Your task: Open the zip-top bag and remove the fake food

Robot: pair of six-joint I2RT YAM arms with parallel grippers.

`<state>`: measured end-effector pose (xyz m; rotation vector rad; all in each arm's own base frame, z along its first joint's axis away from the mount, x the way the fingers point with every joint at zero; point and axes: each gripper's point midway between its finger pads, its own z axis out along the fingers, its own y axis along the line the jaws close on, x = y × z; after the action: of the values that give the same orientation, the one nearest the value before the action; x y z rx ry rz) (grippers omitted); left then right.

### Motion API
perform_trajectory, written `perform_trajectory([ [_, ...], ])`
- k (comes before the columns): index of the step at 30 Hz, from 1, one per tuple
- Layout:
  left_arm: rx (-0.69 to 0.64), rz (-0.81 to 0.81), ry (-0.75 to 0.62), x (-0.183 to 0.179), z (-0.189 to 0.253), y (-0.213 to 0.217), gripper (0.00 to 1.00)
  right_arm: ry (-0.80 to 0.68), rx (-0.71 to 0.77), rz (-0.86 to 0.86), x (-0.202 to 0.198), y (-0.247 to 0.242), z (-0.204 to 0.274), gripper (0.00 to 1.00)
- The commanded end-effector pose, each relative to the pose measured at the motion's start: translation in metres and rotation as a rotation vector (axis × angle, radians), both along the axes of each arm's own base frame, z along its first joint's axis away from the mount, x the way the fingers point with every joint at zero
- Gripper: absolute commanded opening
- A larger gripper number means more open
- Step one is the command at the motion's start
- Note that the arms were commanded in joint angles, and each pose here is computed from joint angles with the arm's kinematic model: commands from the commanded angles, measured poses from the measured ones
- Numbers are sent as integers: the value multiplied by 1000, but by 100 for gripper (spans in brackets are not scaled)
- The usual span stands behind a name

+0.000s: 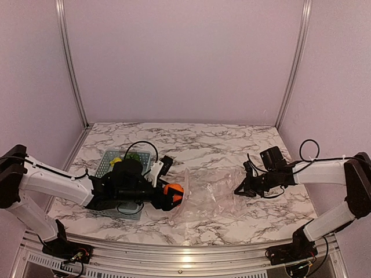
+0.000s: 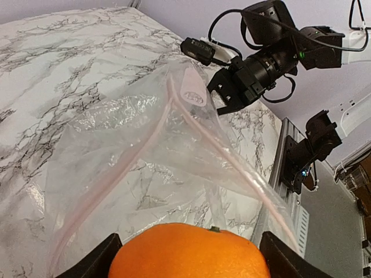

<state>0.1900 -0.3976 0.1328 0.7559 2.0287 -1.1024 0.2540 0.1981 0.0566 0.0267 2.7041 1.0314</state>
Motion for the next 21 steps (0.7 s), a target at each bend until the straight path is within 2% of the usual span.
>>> perform_trajectory([
  [1, 7, 108, 24, 14, 12, 29, 82, -17, -16, -41, 5, -18, 3, 0],
  [8, 13, 341, 95, 46, 32, 92, 82, -31, 7, -64, 7, -32, 7, 0],
  [12, 57, 586, 147, 71, 42, 157, 87, -58, 40, -65, 12, -33, 16, 0],
  [16, 165, 808, 220, 83, 34, 226, 87, -77, 68, -47, 16, -29, 22, 0],
  [19, 239, 890, 272, 80, 24, 256, 86, -86, 69, -37, 17, -27, 23, 0],
  [21, 246, 887, 295, 78, 21, 260, 86, -83, 70, -31, 18, -26, 22, 0],
])
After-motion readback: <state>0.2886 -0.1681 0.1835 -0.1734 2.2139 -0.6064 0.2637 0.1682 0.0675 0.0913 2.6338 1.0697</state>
